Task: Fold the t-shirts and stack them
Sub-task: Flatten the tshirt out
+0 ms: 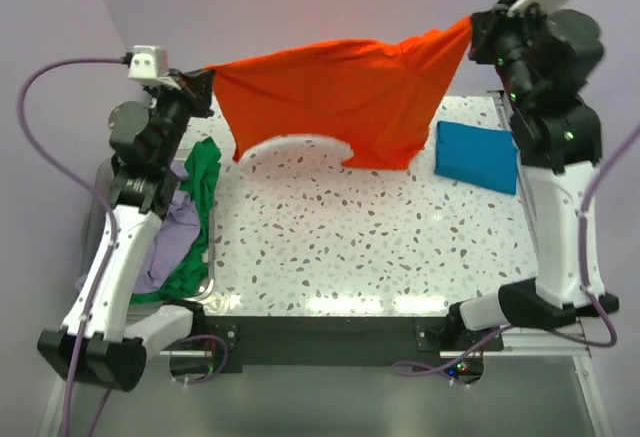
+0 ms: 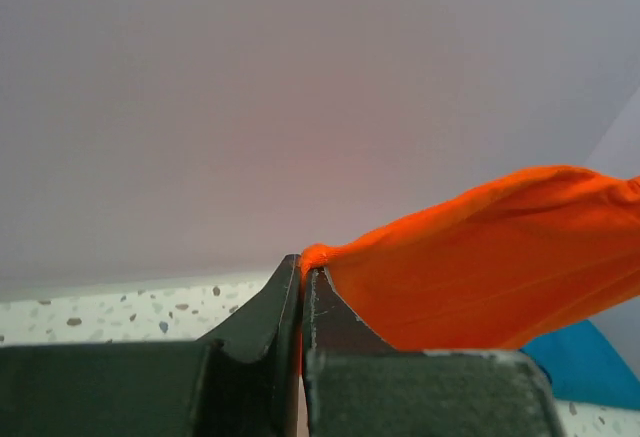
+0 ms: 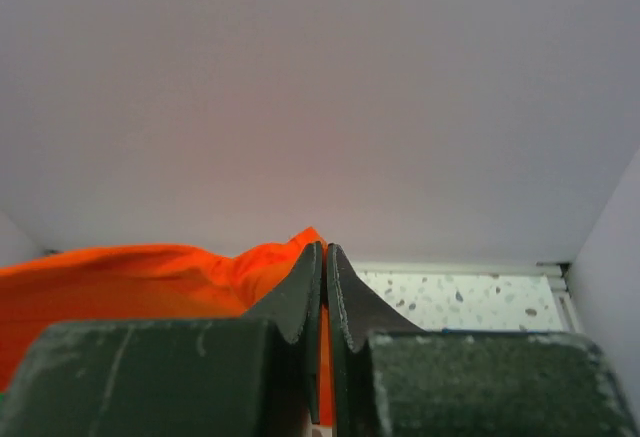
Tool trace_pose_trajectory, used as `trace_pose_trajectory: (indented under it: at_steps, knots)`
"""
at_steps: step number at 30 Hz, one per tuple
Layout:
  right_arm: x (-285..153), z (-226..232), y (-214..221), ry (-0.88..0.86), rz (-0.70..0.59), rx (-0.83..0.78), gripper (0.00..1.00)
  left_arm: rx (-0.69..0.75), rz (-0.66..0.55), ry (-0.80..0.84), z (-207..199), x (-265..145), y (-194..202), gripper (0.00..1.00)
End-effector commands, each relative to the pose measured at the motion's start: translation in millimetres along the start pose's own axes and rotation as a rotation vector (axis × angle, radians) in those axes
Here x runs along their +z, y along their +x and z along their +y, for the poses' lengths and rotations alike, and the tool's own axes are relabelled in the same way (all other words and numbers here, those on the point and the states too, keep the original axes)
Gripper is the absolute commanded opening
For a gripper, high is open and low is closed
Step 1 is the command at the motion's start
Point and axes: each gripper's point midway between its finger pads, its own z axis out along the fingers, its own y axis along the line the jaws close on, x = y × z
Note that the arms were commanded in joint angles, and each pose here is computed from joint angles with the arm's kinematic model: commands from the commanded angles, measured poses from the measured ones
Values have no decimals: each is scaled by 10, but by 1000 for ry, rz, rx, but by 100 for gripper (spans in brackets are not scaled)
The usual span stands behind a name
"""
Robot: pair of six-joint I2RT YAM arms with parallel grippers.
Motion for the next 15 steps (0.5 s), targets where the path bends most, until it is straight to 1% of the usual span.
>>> trace_pose_trajectory:
  at_steps: [1,2,4,5,8,12,15]
  knots:
    - [-563,-37,-722,-19,-210,1,0,14,-195,66,-249,-369,-697,0]
    - [-676,-50,-818,-20,-236,-9,0,23,-238,79,-319,-537,-874,0]
    - [-987,-80,-1084,-23,-308,-9,0,34,-284,82,-371,-713,-1073,0]
    - [-1075,-95,-1157,-21,-330,-18,0,43,-326,85,-415,-875,-1228,0]
    - [-1412,-137,-1436,-18,-418,-25,0,62,-401,95,-504,-1148,-1516,0]
    - [-1713,-158,-1696,-23,-508,-16,0,82,-459,108,-593,-1322,-1779,0]
    - [-1728,-128,-1761,-38,-535,-14,0,85,-470,122,-617,-1268,-1809,0]
